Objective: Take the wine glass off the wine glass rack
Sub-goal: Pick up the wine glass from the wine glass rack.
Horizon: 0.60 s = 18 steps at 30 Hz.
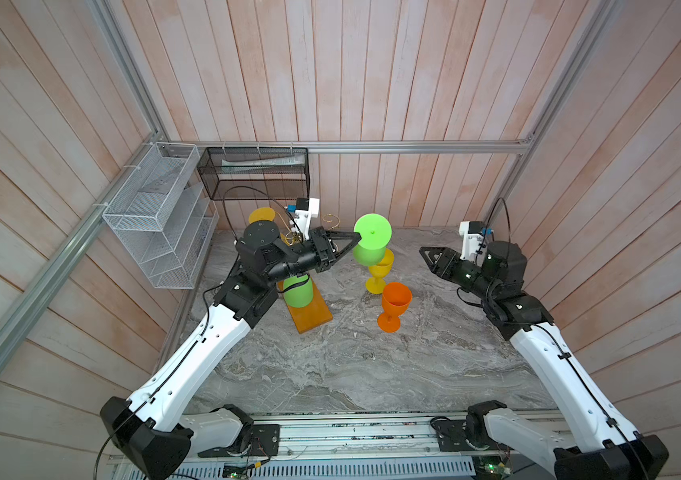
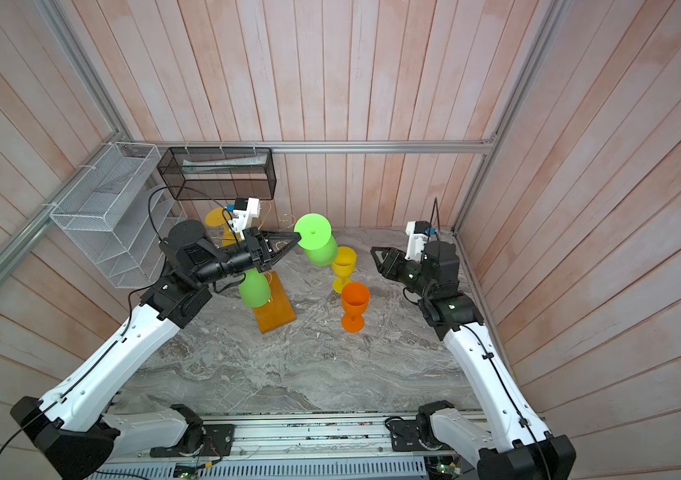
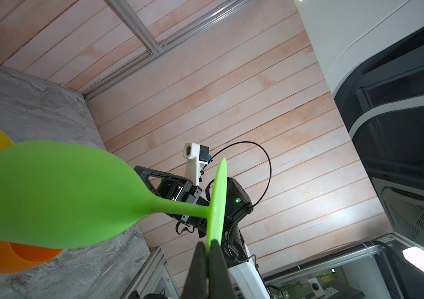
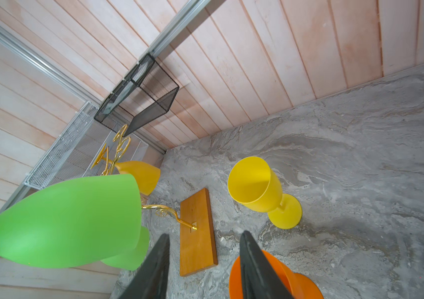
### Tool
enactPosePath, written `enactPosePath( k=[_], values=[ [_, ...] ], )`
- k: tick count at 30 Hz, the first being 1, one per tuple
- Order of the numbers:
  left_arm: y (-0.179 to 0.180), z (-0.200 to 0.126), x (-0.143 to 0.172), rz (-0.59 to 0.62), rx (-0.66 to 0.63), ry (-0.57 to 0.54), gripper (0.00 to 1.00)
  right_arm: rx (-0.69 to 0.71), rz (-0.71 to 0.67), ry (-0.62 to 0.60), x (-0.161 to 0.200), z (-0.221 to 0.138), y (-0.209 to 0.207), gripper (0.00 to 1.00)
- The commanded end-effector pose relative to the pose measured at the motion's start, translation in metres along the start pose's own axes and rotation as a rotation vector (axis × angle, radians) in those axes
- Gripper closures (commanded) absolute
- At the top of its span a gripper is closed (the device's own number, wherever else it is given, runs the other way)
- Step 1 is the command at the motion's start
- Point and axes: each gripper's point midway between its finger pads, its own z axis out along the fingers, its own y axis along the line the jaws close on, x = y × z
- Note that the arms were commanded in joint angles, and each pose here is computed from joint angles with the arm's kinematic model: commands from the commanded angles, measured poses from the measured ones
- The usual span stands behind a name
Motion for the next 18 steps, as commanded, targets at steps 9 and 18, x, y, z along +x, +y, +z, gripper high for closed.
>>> enactPosePath(
  k=[9,18],
  values=[
    [-0.059,0.024,0.003,0.556,0.146,0.035,1.0,-0.002,0.239,-0.038,-0.021,-0.018,-0.031,0.59],
    [-0.045,0.045,0.014,0.97,-0.021,-0.058,1.0,-0.022,0.37,-0.058,-0.03,-0.025,-0.043,0.62]
  ],
)
